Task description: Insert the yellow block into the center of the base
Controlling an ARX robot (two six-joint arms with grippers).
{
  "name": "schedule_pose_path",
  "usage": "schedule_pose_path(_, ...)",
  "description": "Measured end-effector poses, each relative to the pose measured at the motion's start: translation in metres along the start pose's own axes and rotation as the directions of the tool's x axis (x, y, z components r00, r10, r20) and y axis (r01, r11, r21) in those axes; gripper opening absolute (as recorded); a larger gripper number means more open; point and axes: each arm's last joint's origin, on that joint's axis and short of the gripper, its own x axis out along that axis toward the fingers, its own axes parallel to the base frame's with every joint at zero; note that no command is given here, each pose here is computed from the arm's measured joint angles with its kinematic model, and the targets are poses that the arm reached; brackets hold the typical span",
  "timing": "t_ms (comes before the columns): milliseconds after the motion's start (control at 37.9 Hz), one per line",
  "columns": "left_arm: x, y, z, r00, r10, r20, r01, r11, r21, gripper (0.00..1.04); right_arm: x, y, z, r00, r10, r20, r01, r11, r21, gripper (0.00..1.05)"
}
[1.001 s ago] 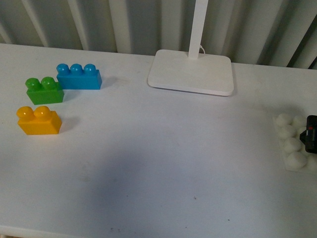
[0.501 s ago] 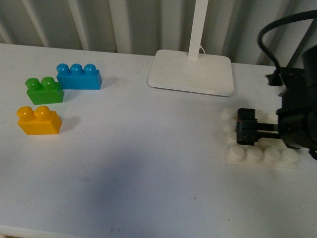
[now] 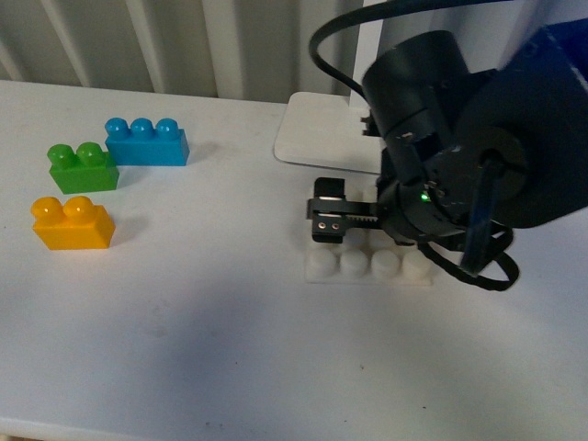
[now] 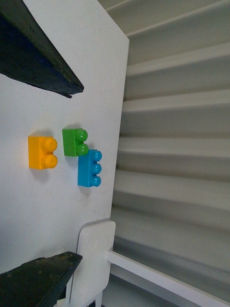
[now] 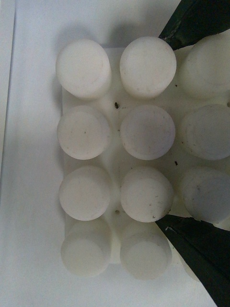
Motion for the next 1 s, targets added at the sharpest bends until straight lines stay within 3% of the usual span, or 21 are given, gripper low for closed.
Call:
schedule_pose_path(448,0.000,0.000,0.000,1.000,0.000,0.000,0.000,1.000,0.000,0.98,0.014,0.072,0.009,0.998,0.068,-0.018,-0.067,0.998,0.016,0.96)
schedule_pose_path(1001,0.000,0.000,0.000,1.000,0.000,0.000,0.000,1.000,0.000,0.98,0.022,0.107,0.023,0.990,0.137,-0.025,-0.136,0.990,0.041,0.96)
